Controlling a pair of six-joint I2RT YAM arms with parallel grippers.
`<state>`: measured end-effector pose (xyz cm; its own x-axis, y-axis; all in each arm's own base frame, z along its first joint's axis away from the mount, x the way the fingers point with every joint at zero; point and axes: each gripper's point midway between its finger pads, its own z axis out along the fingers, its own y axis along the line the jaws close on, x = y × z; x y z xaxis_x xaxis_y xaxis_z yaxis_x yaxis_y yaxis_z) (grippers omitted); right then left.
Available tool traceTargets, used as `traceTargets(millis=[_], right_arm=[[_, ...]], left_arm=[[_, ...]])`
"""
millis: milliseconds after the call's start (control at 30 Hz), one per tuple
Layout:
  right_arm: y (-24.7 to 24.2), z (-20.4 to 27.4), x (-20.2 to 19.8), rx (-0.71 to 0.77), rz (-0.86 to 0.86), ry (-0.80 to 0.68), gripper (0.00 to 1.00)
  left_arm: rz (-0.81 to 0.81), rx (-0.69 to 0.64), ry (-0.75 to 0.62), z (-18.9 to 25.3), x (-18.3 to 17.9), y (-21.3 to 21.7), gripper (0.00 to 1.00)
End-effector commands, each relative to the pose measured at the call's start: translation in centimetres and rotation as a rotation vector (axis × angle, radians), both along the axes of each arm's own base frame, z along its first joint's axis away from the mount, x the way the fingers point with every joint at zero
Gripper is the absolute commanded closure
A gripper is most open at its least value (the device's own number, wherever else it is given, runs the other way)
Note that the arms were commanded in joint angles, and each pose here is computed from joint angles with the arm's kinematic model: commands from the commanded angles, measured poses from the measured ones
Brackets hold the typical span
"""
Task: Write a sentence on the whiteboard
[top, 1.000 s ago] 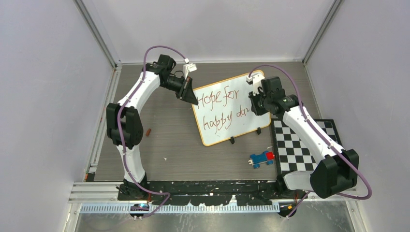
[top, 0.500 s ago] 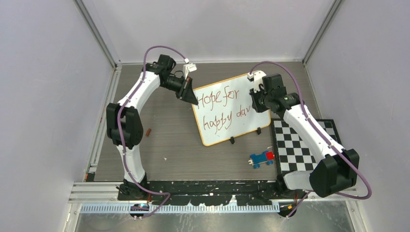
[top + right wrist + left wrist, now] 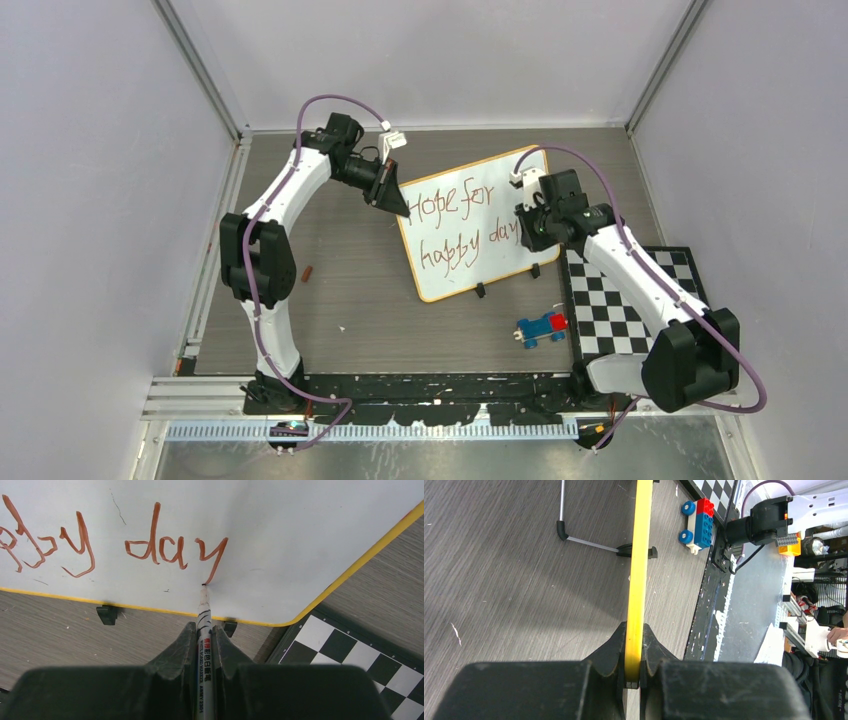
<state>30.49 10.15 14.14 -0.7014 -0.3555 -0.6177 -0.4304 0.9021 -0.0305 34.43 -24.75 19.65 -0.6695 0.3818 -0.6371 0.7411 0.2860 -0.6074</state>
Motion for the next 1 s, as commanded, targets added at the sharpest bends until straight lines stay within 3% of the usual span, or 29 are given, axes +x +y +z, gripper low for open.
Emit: traceTargets(millis=[0, 467, 967], right_arm=[[1.4, 0.8, 1.0, 0.075, 0.007, -0.035, 1.00], [2.8, 4.7, -0.1, 0.155, 0.093, -0.058, 1.00], [-1.4, 5.9, 3.3, 0.062, -0.078, -0.176, 1.00]], left_arm=[[0.017, 0.060, -0.093, -0.5, 1.0, 0.9, 1.00], [0.016, 0.062, -0.093, -0.4, 0.9, 1.0, 1.00], [0.019, 0.059, -0.098, -0.4, 0.8, 1.0, 1.00]])
